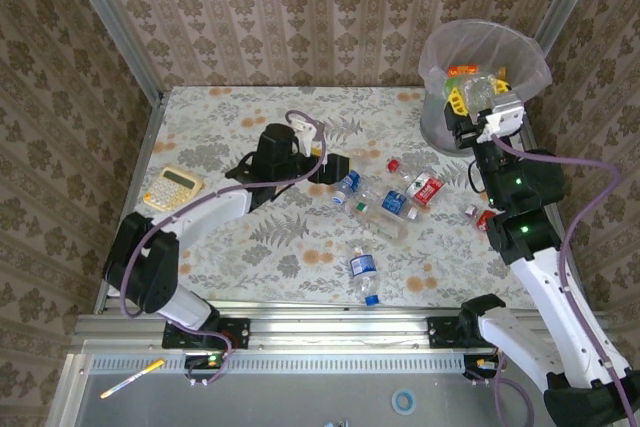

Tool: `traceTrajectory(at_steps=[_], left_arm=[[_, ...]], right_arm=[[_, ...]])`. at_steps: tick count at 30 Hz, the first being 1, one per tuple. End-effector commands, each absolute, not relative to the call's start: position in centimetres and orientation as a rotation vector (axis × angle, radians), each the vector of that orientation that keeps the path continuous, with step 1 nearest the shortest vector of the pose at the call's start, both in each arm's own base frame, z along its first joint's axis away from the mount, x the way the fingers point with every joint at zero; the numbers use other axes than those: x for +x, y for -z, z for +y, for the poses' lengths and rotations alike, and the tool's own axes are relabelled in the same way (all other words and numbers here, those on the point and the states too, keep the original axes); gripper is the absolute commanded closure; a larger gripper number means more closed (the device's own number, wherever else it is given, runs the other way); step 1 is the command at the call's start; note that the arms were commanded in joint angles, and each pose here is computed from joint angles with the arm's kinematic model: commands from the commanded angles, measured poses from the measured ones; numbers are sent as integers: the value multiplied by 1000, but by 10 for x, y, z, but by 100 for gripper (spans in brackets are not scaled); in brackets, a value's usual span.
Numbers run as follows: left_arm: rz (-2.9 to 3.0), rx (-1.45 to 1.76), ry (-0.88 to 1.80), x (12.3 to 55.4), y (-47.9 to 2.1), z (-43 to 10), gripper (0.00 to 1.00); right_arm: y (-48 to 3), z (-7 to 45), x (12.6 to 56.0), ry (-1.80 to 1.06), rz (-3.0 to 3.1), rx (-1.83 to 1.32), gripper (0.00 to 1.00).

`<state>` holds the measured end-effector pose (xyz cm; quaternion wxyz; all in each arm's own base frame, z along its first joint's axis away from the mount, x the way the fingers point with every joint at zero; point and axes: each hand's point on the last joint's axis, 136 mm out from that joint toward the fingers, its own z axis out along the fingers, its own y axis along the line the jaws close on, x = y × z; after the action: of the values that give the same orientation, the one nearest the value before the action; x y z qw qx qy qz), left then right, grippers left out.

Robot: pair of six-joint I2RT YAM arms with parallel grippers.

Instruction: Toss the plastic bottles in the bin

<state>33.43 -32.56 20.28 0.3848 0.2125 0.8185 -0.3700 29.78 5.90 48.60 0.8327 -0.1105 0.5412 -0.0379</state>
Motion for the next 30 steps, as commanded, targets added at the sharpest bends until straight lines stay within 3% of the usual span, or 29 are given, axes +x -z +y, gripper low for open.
traceTrajectory(at_steps=[1, 11, 16, 19, 22, 24, 25, 30], left_arm=[[2088, 517, 975, 339, -198, -329, 0], [2093, 506, 996, 351, -190, -329, 0], [2099, 497, 1003, 355, -187, -326, 0], [2103, 491, 1004, 357, -186, -324, 0], [2119, 488, 1010, 360, -184, -322, 0], [2126, 501, 1010, 359, -185, -322, 0], [2130, 505, 1005, 358, -185, -321, 0], [2172, 510, 988, 354, -178, -316, 0]], right_arm=[[-516, 53, 283, 224, 982, -243, 77], [-534, 61, 285, 337, 894, -320, 75], [-526, 52, 310, 385, 980, -302, 74], [-507, 14, 371, 399, 1297, -217, 62], [-490, -24, 420, 412, 1609, -57, 24], [-481, -34, 435, 434, 1723, 15, 13], [-479, -36, 438, 434, 1737, 30, 3], [-478, -31, 426, 383, 1709, 23, 0]])
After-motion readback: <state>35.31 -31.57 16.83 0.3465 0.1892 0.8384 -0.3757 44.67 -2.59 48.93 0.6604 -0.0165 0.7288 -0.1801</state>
